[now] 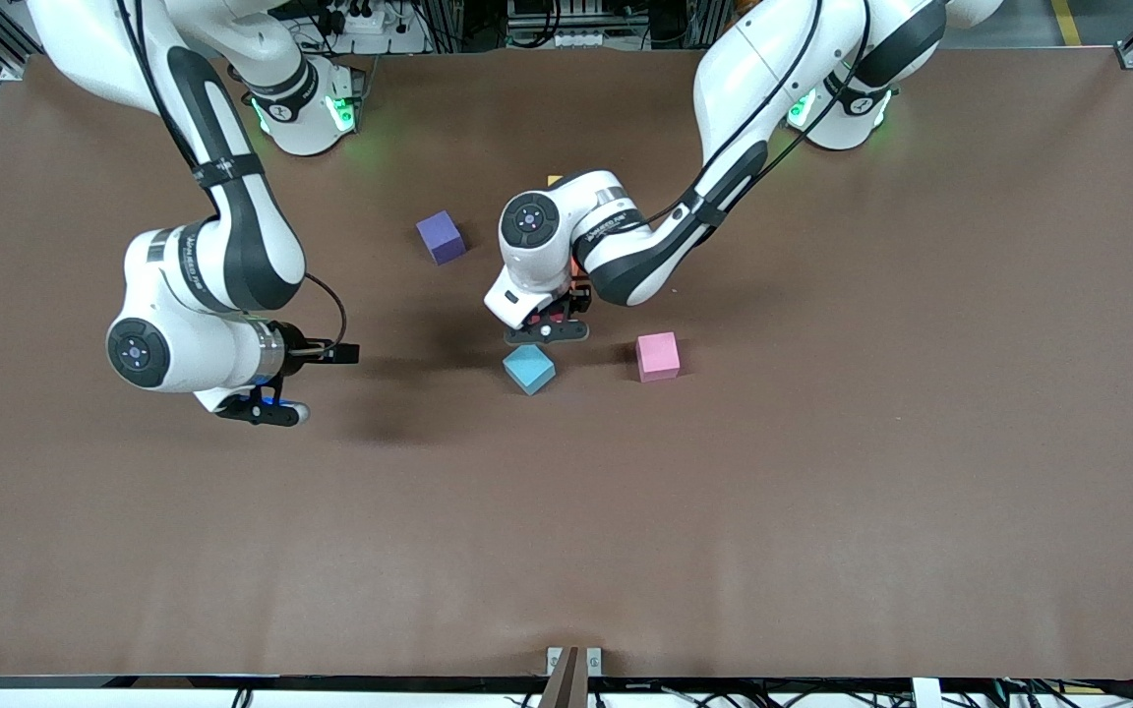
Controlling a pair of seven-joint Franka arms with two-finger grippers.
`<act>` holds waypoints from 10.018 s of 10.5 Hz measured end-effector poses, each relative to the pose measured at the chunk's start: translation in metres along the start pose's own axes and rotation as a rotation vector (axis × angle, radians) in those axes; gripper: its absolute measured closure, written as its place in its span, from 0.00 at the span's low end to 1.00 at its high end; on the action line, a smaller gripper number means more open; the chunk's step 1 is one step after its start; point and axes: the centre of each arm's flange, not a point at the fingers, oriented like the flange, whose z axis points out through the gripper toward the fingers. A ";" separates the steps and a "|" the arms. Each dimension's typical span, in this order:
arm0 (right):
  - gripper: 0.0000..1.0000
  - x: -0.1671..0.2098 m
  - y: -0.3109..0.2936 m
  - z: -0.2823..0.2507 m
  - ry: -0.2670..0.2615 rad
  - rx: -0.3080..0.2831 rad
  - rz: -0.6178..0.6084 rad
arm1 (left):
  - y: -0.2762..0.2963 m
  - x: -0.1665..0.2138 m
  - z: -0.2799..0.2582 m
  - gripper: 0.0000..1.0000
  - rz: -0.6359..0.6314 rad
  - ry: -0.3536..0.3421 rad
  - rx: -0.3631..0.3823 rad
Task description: Arrange blocks into number 1
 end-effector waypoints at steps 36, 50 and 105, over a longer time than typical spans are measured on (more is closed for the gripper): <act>0.00 -0.020 -0.234 0.102 0.066 0.126 0.518 | -0.434 0.258 -0.187 0.00 -0.377 0.169 0.009; 0.39 -0.014 -0.248 0.144 0.056 0.101 0.489 | -0.534 0.135 -0.326 0.00 -0.111 0.158 0.039; 0.00 -0.174 0.120 -0.351 0.322 -0.091 0.111 | -0.530 0.143 -0.410 0.00 0.075 0.145 -0.012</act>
